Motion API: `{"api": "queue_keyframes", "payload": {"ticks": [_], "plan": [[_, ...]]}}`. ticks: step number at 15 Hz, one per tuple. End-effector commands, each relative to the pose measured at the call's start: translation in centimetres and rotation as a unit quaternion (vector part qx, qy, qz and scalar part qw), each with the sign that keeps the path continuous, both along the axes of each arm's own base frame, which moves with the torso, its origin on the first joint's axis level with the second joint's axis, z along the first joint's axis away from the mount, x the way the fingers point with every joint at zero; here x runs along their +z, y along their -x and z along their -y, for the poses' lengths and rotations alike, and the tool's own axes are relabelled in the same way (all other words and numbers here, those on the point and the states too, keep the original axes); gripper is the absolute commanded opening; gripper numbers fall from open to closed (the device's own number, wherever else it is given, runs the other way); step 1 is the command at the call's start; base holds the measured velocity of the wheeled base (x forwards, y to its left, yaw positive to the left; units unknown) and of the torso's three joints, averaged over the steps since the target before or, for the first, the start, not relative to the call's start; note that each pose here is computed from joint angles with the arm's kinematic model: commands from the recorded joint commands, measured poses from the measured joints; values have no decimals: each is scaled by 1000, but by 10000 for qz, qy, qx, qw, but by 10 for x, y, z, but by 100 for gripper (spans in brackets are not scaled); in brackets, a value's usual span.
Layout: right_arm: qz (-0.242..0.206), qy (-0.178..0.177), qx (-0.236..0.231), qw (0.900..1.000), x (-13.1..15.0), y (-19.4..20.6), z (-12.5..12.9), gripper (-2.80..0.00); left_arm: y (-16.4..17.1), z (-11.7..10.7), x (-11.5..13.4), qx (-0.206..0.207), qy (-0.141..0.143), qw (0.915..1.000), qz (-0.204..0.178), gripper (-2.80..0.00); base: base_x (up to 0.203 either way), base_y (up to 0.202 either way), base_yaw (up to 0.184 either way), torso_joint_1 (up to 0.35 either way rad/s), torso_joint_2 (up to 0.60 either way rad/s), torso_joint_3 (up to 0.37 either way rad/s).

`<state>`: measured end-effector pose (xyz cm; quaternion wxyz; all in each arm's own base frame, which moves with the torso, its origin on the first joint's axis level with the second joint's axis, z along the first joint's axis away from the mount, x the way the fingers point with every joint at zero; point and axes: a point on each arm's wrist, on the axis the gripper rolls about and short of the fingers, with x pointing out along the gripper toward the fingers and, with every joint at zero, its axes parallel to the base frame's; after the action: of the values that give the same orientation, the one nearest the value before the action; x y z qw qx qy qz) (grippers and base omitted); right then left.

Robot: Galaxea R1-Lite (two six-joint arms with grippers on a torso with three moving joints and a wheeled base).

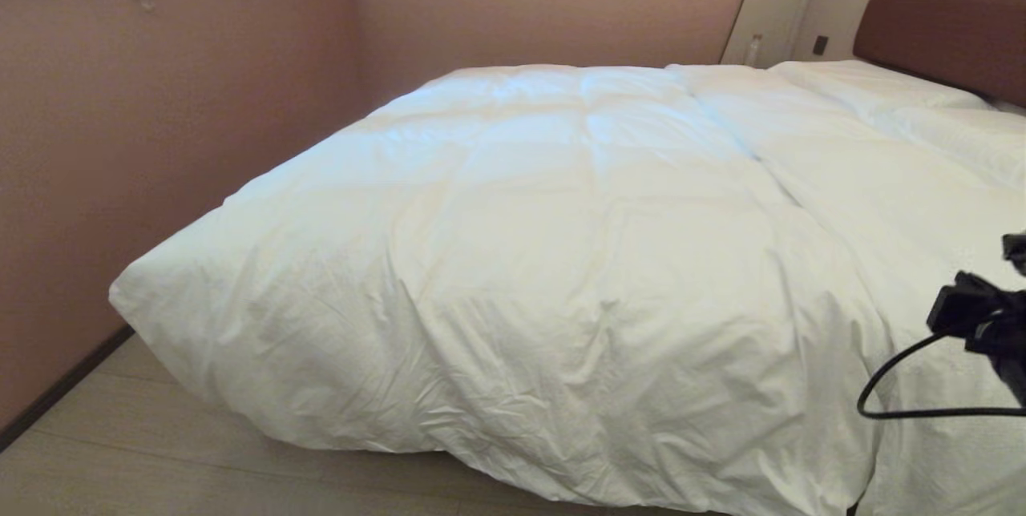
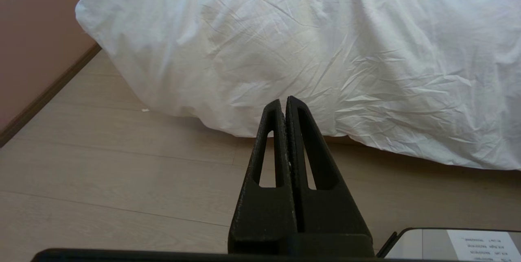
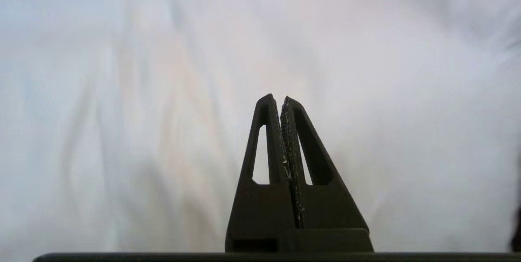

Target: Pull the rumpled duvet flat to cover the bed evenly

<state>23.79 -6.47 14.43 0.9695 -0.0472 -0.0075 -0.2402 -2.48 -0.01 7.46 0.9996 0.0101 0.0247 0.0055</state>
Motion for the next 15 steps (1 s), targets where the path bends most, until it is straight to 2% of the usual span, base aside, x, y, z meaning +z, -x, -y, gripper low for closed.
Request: {"api": "queue_keyframes", "payload": {"ticks": [1, 3, 6, 10, 11, 13, 15], "plan": [[263, -87, -1786, 9835, 38, 16, 1, -280, 0, 0, 0, -4, -6, 10000, 1, -280, 0, 0, 0, 0, 0, 0], [153, -173, -1881, 9819, 51, 9, 2, -280, 0, 0, 0, -26, -19, 10000, 1, -280, 0, 0, 0, 0, 0, 0], [109, -481, -2008, 9784, 87, -1, 0, -280, 0, 0, 0, -20, -21, 10000, 1, -280, 0, 0, 0, 0, 0, 0], [-139, -1279, -1673, 9775, 129, 5, -30, -280, 0, 0, 0, -27, -14, 10000, 1, -280, 0, 0, 0, 0, 0, 0], [-135, -1518, -1402, 9783, 138, 11, -43, -280, 0, 0, 0, -5, 20, 10000, -5, -280, 0, 0, 0, 0, 0, 0], [-153, -2003, -377, 9789, 160, 40, -65, -280, 0, 0, 0, -3, 9, 10000, 1, -280, 0, 0, 0, 0, 0, 0], [-250, -2323, 746, 9694, 176, 77, -80, -280, 0, 0, 0, -7, 17, 10000, -3, -280, 0, 0, 0, 0, 0, 0]]}}
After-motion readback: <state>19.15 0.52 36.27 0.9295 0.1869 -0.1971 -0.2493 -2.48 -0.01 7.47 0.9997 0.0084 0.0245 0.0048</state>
